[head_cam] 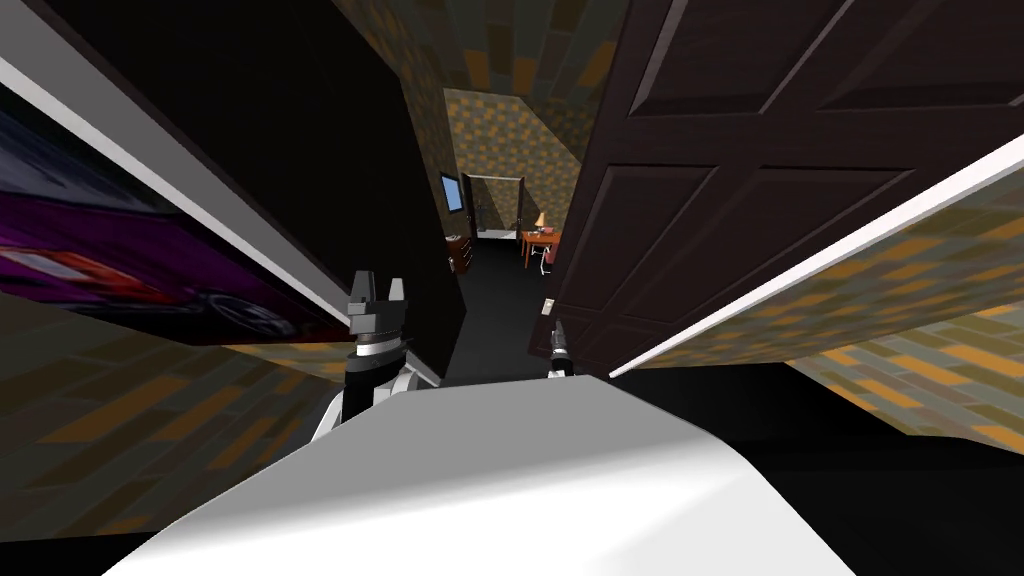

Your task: Push the door open

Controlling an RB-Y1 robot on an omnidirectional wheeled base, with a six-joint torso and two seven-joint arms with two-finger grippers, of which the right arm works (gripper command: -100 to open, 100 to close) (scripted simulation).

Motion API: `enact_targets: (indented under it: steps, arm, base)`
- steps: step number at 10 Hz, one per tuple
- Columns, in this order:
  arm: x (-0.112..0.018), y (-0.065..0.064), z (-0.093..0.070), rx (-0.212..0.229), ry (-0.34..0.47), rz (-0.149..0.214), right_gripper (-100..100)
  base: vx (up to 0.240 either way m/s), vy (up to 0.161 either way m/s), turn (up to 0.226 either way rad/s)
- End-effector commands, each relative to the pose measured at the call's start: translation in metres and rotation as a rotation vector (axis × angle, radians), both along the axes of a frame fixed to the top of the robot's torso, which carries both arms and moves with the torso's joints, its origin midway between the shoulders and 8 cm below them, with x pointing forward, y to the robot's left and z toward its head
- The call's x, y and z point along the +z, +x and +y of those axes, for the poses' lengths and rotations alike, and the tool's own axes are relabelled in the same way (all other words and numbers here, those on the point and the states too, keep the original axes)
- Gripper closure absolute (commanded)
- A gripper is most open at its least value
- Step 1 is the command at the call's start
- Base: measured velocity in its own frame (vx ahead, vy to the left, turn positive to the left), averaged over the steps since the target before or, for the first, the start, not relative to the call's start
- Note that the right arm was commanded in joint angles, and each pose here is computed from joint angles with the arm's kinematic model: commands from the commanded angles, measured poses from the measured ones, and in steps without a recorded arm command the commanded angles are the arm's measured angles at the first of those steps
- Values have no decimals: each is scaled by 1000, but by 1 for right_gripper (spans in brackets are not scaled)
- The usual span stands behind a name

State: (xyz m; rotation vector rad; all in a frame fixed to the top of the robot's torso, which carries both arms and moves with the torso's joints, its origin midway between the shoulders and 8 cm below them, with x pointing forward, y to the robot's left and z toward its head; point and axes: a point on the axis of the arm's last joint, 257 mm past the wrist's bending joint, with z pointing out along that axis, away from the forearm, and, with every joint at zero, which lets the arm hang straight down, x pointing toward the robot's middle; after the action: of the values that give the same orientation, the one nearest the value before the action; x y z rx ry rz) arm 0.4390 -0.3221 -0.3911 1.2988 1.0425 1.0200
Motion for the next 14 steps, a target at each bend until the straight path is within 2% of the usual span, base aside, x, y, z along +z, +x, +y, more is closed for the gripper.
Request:
enact_targets:
  steps: [1, 2, 7, 13, 14]
  arm:
    - [0, 0, 0, 0, 0, 0, -100]
    - [1, -2, -8, -4, -13, -2, -100]
    - [3, -5, -19, -15, -29, -9, -100]
    - [0, -9, -13, -28, -9, -14, -100]
    - [0, -9, -13, -28, -9, -14, 100]
  base:
    - [-79, 71, -22]
    - [97, 15, 28]
    - [183, -51, 25]
    - [174, -30, 21]
    - [-12, 3, 8]
